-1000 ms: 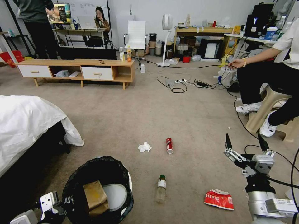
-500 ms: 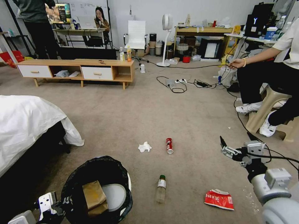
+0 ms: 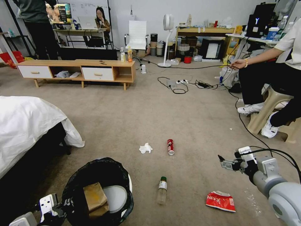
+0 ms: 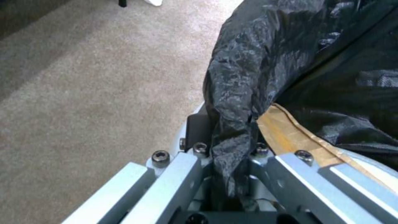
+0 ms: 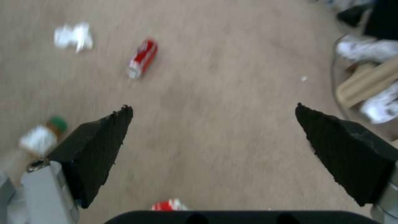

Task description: Pick up the trash bin and place the garbage on the floor into it.

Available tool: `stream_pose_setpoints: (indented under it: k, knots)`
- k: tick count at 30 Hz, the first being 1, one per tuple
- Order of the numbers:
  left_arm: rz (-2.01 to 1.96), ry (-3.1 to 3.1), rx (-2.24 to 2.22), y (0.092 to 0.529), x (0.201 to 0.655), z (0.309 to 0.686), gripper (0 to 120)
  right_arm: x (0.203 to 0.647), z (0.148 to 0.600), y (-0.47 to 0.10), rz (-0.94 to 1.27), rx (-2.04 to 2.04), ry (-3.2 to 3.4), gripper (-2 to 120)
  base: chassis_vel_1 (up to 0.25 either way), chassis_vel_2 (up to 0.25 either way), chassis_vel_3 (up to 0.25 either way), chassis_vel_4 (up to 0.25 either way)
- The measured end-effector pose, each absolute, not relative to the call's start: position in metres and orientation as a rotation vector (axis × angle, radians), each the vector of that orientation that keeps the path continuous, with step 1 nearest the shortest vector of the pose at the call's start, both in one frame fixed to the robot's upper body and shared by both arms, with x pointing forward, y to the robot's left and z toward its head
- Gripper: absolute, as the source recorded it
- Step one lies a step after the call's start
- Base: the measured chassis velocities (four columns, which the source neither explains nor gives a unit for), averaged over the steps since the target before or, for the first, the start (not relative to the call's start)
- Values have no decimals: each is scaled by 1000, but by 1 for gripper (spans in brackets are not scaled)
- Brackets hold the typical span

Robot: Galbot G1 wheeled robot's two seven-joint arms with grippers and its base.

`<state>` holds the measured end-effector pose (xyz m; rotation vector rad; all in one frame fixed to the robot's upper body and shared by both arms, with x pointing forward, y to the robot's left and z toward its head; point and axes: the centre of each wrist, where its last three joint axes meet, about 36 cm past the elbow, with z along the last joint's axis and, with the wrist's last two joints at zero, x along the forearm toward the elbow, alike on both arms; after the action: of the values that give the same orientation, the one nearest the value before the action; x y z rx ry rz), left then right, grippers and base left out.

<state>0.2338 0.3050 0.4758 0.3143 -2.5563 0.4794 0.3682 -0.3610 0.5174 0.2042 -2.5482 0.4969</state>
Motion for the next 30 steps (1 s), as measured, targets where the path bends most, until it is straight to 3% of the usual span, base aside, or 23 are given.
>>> stream_pose_setpoints:
  k: [6, 17, 30]
  knots:
    - [481, -2553, 315, 306, 235, 474, 2, 375, 504, -373, 551, 311, -2493, 100, 0, 0, 0, 0]
    - [485, -2544, 317, 308, 237, 469, 2, 388, 445, -428, 924, 769, -2369, 100, 0, 0, 0, 0]
    - [489, -2537, 322, 306, 238, 465, 2, 376, 394, -469, 1105, 1054, -2189, 100, 0, 0, 0, 0]
